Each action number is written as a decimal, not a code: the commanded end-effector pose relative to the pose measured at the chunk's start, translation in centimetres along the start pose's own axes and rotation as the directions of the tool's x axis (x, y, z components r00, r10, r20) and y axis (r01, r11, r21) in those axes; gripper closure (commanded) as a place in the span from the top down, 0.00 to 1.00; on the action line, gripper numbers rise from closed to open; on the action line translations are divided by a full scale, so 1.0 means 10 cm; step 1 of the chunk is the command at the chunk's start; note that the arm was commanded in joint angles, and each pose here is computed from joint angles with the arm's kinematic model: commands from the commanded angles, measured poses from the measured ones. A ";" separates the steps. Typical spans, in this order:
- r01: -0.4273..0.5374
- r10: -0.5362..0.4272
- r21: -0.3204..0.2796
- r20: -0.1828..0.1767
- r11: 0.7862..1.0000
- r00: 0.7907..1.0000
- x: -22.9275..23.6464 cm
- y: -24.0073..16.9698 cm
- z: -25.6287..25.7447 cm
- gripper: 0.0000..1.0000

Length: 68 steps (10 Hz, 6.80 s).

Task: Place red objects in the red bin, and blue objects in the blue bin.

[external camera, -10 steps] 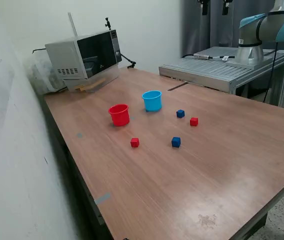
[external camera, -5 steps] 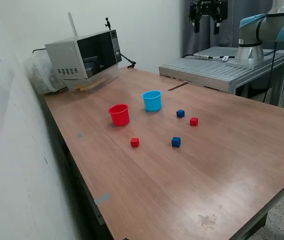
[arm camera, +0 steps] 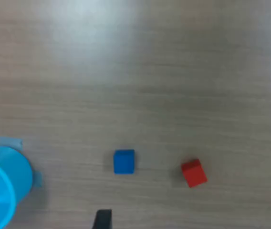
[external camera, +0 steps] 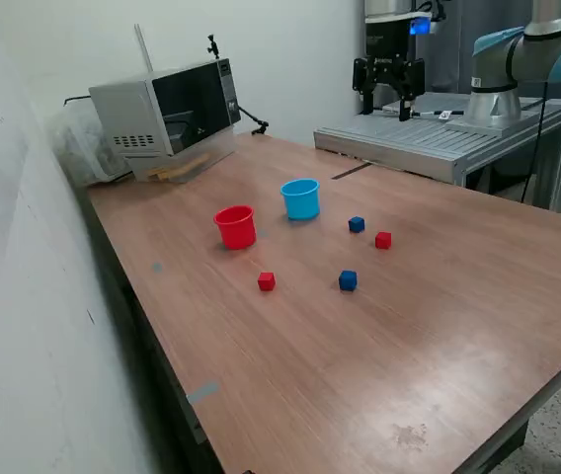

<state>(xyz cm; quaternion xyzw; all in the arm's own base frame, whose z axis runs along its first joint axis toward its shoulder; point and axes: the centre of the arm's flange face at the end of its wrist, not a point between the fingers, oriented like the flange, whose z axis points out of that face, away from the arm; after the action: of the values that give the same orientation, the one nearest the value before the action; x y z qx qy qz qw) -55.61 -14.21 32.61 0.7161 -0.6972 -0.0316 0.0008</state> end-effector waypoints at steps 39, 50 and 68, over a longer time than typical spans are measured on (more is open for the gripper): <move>0.080 -0.081 -0.025 -0.023 0.996 0.996 -0.07 0.43 1.67 1.00; 0.004 -0.004 -0.023 -0.018 1.000 1.000 -0.58 0.49 1.82 1.00; 0.030 -0.031 -0.004 -0.023 1.000 0.999 -0.50 0.28 2.01 1.00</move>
<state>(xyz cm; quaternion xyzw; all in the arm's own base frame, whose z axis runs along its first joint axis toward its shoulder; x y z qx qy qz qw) -59.27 -8.44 12.88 0.7268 -0.6865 -0.0225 0.0074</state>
